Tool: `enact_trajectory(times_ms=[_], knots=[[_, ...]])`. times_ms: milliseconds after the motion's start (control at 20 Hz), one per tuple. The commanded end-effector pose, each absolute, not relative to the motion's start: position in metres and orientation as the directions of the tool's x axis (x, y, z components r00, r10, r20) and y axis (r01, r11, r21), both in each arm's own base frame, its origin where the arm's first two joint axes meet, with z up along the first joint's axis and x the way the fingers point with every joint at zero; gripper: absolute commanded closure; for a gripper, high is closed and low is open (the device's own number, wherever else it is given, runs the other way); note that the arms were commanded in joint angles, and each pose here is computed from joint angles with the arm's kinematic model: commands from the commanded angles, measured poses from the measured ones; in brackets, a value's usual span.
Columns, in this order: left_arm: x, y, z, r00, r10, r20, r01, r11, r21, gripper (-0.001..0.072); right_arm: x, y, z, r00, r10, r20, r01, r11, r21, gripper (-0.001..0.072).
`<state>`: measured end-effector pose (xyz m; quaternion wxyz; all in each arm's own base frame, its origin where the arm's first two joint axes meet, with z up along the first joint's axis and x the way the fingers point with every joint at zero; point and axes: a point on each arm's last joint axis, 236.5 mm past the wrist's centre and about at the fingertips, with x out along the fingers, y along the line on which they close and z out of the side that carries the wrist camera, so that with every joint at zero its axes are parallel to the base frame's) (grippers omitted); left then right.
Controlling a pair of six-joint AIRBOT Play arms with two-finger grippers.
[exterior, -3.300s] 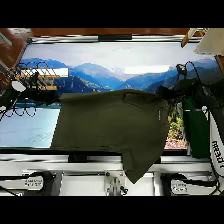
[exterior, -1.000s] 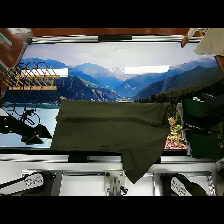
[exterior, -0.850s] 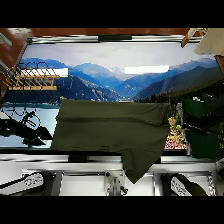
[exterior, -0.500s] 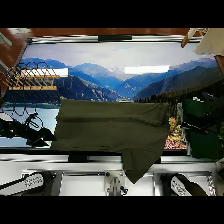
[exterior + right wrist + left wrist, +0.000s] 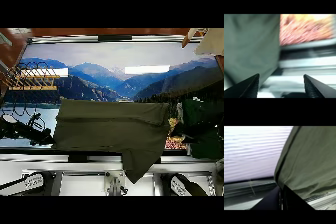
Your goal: Fold the shirts.
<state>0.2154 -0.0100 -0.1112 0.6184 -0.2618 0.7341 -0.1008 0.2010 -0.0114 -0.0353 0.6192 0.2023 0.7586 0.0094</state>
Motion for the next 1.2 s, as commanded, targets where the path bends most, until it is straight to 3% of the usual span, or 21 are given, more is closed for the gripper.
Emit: enact_trajectory(times_ms=[0, 50, 450, 550, 600, 850, 1050, 1150], knots=[[0.212, -0.018, -0.106, -0.116, -0.537, -0.836, -0.237, 0.832, -0.502, 0.0678, 0.166, 0.036, -0.062, -0.208, 0.469, -0.859, 0.326, 0.861, 0.391, 0.0051], [0.21, -0.019, -0.105, -0.123, -0.541, -0.832, -0.234, 0.831, -0.505, 0.0678, 0.157, 0.039, -0.071, -0.213, 0.457, -0.864, 0.323, 0.867, 0.379, 0.0077], [0.209, -0.02, -0.104, -0.129, -0.545, -0.829, -0.231, 0.829, -0.509, 0.0678, 0.129, 0.068, -0.104, -0.255, 0.421, -0.87, 0.327, 0.885, 0.332, 0.0077], [0.209, -0.02, -0.104, -0.127, -0.544, -0.83, -0.231, 0.83, -0.508, 0.0678, 0.129, 0.069, -0.105, -0.257, 0.414, -0.873, 0.337, 0.886, 0.32, 0.0174], [0.209, -0.02, -0.104, -0.128, -0.544, -0.829, -0.23, 0.83, -0.509, 0.0678, 0.129, 0.071, -0.106, -0.259, 0.409, -0.875, 0.333, 0.888, 0.317, 0.0174], [0.209, -0.02, -0.104, -0.127, -0.545, -0.829, -0.209, 0.832, -0.514, 0.0678, 0.13, 0.08, -0.109, -0.263, 0.373, -0.89, 0.305, 0.907, 0.29, 0.0651], [0.235, -0.01, -0.084, -0.052, -0.519, -0.853, -0.108, 0.852, -0.512, 0.0679, 0.148, 0.078, -0.079, -0.263, 0.373, -0.89, 0.209, 0.922, 0.325, 0.0652], [0.265, -0.004, -0.05, 0.035, -0.518, -0.855, -0.039, 0.854, -0.519, 0.068, 0.2, 0.06, -0.049, -0.114, 0.337, -0.935, 0.189, 0.931, 0.312, 0.0652]])
